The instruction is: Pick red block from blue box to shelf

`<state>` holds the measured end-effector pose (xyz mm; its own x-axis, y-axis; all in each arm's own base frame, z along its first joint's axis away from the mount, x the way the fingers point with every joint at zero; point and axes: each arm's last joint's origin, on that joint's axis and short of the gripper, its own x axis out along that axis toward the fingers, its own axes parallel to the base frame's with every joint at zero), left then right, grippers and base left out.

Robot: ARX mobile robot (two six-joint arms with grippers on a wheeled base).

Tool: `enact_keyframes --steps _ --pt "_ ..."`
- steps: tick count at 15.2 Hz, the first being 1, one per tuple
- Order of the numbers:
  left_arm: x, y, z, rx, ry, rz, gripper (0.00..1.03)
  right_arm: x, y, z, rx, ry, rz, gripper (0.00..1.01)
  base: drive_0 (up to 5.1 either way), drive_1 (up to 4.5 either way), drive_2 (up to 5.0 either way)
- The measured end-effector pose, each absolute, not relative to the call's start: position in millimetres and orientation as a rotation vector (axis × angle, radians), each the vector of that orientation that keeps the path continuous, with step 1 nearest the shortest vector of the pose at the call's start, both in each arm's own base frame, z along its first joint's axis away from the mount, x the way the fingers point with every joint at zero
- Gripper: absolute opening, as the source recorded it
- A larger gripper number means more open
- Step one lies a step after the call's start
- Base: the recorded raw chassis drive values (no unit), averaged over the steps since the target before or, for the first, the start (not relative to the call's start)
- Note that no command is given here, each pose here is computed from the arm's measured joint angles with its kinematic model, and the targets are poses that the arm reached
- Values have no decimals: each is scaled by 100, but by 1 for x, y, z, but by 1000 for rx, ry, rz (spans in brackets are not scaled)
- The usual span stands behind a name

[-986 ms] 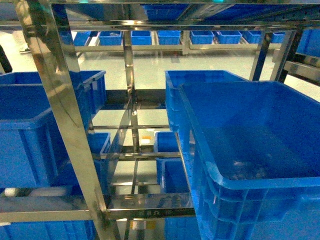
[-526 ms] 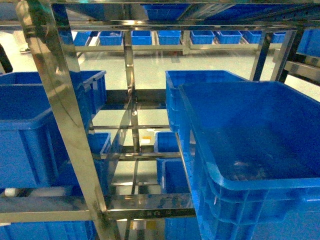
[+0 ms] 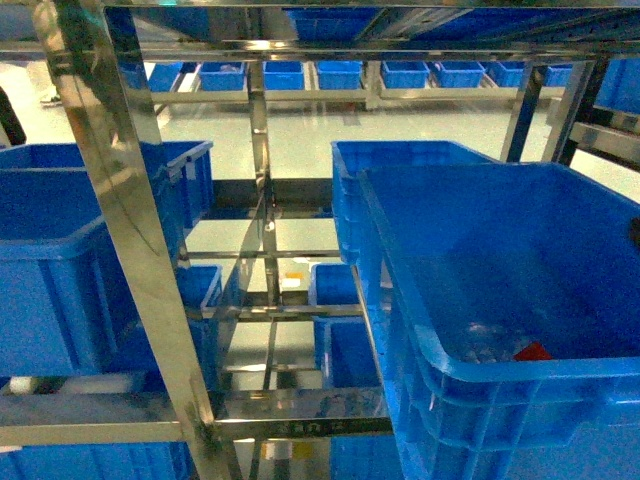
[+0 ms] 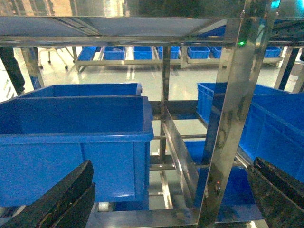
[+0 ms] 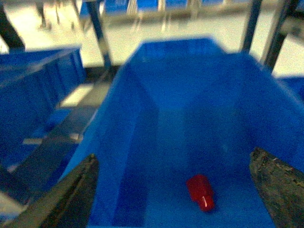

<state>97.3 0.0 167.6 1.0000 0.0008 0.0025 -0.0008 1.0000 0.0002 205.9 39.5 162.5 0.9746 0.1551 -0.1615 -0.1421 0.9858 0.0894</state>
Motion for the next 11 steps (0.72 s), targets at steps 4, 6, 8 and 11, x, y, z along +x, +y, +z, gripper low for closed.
enact_keyframes --steps 4,6,8,11 --pt "97 0 168 0 -3 1 98 171 20 163 22 12 -12 58 0 0 0" --pt "97 0 168 0 -3 1 98 164 18 162 9 20 4 41 0 0 0" --pt "97 0 168 0 -3 1 98 154 12 163 5 15 -2 16 0 0 0" --pt "97 0 168 0 -2 1 98 142 -1 163 3 15 -18 2 0 0 0"
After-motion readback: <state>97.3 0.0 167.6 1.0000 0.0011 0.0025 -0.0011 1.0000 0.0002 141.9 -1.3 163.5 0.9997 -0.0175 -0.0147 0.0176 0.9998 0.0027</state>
